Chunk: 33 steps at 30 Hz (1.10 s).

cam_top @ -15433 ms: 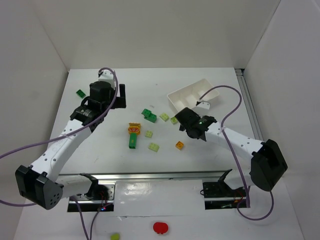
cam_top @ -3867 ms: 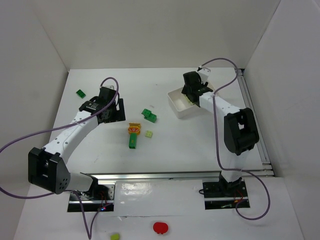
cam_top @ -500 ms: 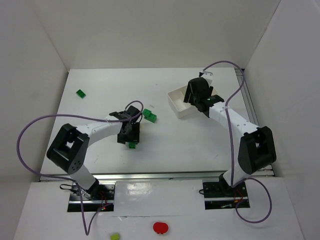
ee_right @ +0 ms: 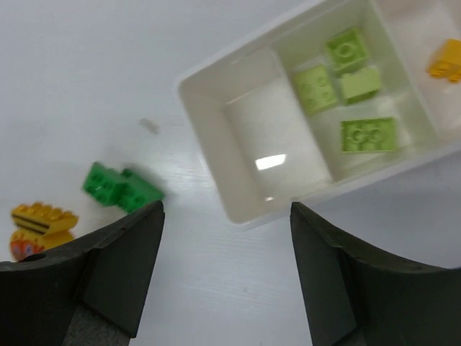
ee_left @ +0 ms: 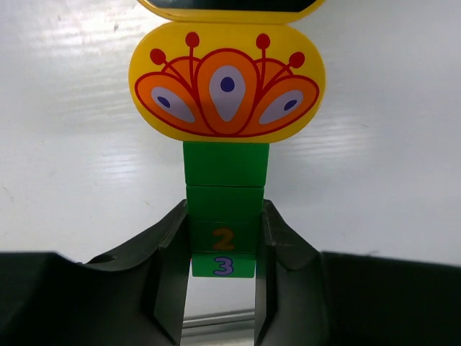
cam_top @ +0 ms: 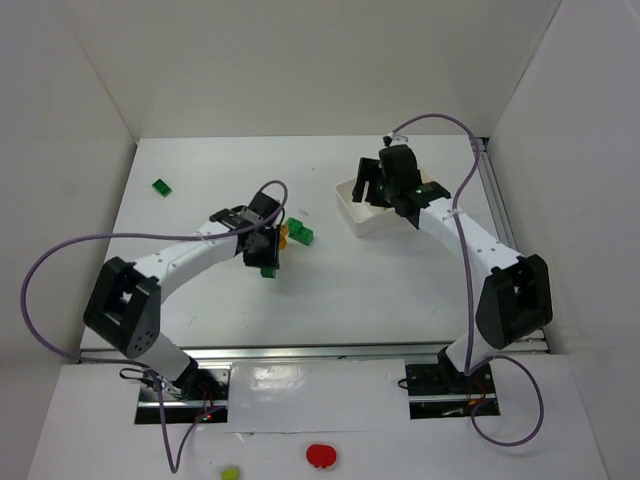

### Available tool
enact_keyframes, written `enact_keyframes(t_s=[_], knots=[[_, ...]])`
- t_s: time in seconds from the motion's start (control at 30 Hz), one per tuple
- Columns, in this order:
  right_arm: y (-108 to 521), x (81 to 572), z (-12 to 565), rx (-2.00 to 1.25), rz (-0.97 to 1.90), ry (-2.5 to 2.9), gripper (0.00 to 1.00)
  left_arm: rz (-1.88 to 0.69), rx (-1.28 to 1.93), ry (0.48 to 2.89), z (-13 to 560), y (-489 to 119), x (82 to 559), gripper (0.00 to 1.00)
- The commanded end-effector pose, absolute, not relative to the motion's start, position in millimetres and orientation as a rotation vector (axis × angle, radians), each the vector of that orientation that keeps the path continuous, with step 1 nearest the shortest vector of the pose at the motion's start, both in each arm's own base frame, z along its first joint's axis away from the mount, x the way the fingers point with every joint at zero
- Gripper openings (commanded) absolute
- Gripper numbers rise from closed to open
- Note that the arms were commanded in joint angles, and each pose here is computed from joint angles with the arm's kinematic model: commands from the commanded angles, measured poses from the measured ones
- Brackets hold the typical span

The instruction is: Sort the legos into containers by color

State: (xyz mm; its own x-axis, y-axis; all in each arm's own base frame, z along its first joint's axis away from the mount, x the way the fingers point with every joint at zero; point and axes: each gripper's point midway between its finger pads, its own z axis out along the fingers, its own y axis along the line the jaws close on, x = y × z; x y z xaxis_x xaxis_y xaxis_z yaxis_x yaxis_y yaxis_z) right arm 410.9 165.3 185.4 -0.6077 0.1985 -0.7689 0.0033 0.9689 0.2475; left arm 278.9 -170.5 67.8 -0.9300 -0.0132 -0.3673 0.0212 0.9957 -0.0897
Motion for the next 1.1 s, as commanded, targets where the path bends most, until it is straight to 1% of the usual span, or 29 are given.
enact_keyframes(t_s=[0.0,0.03,0.07,0.1,0.17,0.2,0.37,0.43,0.7,0.73,0.83,0.87,0.97,1.0,1.07], knots=[[201.1,409.1,223.3,-0.011,0.581,2.189,0.79,-0.316,0.191,2.615,132.7,-187.7,283.4,0.00],[219.2,396.6,226.5,-0.088,0.713,2.203,0.82,-0.354,0.227,2.600,139.3,-190.9,280.3,0.00],[230.5,396.3,233.1,-0.109,0.791,2.188,0.88,-0.435,0.279,2.533,157.5,-198.9,279.7,0.00],[238.2,391.9,228.9,-0.120,0.851,2.211,0.88,-0.457,0.298,2.523,160.7,-199.1,275.0,0.00],[262.8,377.5,246.0,-0.180,1.042,2.176,0.92,-0.504,0.316,2.461,170.6,-203.4,275.5,0.00],[268.4,378.6,247.5,-0.186,1.084,2.157,0.93,-0.526,0.319,2.434,177.5,-204.0,273.5,0.00],[307.0,351.6,253.8,-0.284,1.321,2.147,0.97,-0.590,0.337,2.389,185.7,-210.0,270.1,0.00],[315.1,343.3,257.5,-0.317,1.362,2.139,0.99,-0.601,0.342,2.390,186.0,-211.2,269.1,0.00],[327.5,333.2,256.7,-0.372,1.441,2.130,0.99,-0.610,0.325,2.349,197.4,-210.2,269.7,0.00],[334.3,329.6,246.6,-0.398,1.453,2.152,0.99,-0.613,0.325,2.340,200.3,-209.8,269.1,0.00],[350.4,323.5,243.3,-0.444,1.464,2.186,0.99,-0.613,0.325,2.340,199.5,-208.6,267.1,0.00],[354.5,322.2,240.6,-0.455,1.469,2.186,0.98,-0.613,0.325,2.340,199.5,-208.6,267.1,0.00],[367.0,315.4,236.8,-0.486,1.501,2.184,0.89,-0.613,0.325,2.340,198.6,-207.4,265.2,0.00],[372.3,312.8,230.8,-0.491,1.512,2.190,0.85,-0.616,0.324,2.331,201.5,-207.0,264.5,0.00],[376.3,312.2,230.2,-0.464,1.523,2.188,0.68,-0.613,0.325,2.340,197.8,-206.2,263.3,0.00]])
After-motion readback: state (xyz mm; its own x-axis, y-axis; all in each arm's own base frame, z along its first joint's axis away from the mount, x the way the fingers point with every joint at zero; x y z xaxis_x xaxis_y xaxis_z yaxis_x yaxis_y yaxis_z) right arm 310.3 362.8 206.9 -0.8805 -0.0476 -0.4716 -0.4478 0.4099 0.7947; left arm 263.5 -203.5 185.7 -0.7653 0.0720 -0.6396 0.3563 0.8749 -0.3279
